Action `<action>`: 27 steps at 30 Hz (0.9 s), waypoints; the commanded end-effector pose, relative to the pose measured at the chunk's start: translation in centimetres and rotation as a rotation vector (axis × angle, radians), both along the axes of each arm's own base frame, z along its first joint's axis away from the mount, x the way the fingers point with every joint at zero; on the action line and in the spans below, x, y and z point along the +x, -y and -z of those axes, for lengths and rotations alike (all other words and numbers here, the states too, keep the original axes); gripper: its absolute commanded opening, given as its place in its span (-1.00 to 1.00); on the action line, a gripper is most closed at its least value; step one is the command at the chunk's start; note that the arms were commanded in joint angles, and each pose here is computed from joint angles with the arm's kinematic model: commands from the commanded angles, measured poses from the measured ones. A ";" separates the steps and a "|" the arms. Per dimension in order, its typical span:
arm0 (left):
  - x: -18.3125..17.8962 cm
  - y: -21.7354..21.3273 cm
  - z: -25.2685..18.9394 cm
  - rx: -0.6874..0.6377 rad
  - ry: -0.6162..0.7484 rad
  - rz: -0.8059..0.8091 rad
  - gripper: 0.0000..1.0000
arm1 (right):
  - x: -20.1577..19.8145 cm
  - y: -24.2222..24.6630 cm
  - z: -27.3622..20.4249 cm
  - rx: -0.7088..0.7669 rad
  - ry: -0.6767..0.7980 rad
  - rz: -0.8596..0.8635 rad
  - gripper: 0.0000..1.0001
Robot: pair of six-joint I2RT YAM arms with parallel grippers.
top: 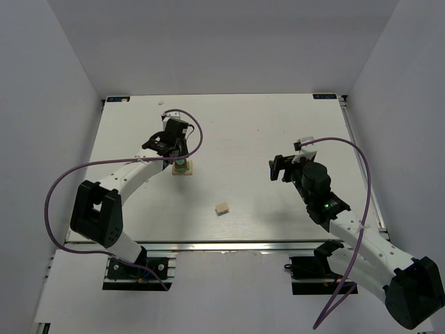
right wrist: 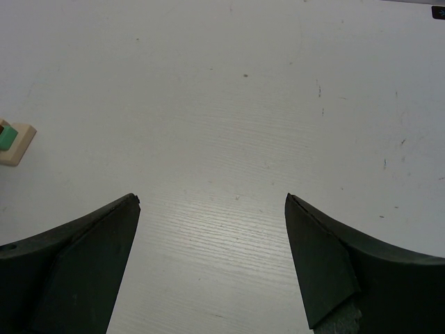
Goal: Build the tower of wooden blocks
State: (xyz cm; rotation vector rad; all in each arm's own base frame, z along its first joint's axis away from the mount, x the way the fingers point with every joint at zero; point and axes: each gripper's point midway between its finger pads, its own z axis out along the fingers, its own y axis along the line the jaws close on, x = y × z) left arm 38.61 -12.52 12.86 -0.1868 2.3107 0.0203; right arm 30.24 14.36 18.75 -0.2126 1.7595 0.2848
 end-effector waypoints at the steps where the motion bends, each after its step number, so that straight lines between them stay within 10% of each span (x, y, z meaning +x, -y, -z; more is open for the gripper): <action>1: 0.1 -0.2 -1.0 0.000 0.023 -0.002 -1.00 | 0.1 0.1 -0.4 -0.002 0.022 0.011 0.79; 27: 0.2 -0.3 -0.7 0.005 0.024 -0.003 -0.80 | -0.1 -0.1 -0.5 -0.012 0.026 -0.012 0.79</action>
